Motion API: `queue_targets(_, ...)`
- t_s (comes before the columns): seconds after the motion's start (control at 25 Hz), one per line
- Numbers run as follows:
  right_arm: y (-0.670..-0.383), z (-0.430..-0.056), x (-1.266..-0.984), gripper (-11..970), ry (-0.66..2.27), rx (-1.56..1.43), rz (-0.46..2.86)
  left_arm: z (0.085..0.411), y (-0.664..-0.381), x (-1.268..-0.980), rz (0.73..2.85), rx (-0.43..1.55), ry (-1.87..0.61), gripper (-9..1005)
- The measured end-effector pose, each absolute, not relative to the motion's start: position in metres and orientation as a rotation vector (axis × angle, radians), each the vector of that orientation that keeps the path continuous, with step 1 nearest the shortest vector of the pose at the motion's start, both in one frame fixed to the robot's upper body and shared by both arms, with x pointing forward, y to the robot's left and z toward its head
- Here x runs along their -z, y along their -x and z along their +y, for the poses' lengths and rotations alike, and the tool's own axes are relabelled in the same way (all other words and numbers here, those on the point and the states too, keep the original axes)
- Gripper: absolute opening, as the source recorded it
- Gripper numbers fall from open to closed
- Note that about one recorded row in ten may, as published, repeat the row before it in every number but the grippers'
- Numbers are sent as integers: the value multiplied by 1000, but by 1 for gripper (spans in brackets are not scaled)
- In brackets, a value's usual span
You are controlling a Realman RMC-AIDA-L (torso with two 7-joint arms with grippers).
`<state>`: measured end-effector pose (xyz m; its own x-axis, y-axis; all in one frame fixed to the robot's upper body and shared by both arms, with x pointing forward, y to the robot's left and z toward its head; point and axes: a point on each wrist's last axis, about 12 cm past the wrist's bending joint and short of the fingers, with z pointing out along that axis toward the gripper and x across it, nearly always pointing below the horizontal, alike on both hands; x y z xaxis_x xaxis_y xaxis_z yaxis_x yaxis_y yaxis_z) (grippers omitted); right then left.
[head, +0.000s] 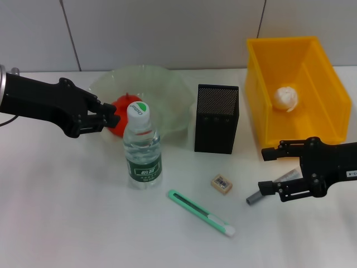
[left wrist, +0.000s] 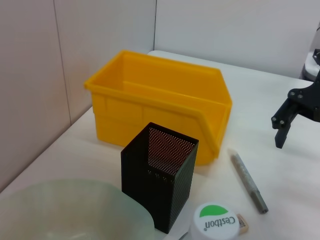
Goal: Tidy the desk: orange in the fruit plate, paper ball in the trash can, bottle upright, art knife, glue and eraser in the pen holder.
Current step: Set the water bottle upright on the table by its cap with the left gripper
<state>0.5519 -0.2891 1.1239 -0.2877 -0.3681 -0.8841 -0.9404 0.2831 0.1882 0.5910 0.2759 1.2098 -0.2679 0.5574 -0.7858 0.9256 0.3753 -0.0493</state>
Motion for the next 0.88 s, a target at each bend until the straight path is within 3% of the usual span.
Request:
queue_targets(0.24,-553,-290,-1125,834,1180,-970,1813,275,-591,-1211,1936,687,-1277,149)
queue_targets(0.56,-552,-291,-1123,835,1173,-981,1821,285,-590,-1214,1897,721,-1169,181)
queue_targets(0.8,-552,-291,-1123,835,1172,-982,1821,282,-589,-1211,1878,728,-1176,384)
queue_targets(0.88,-552,-291,-1123,835,1172,-983,1821,280,-590,-1209,1874,735,-1181,495)
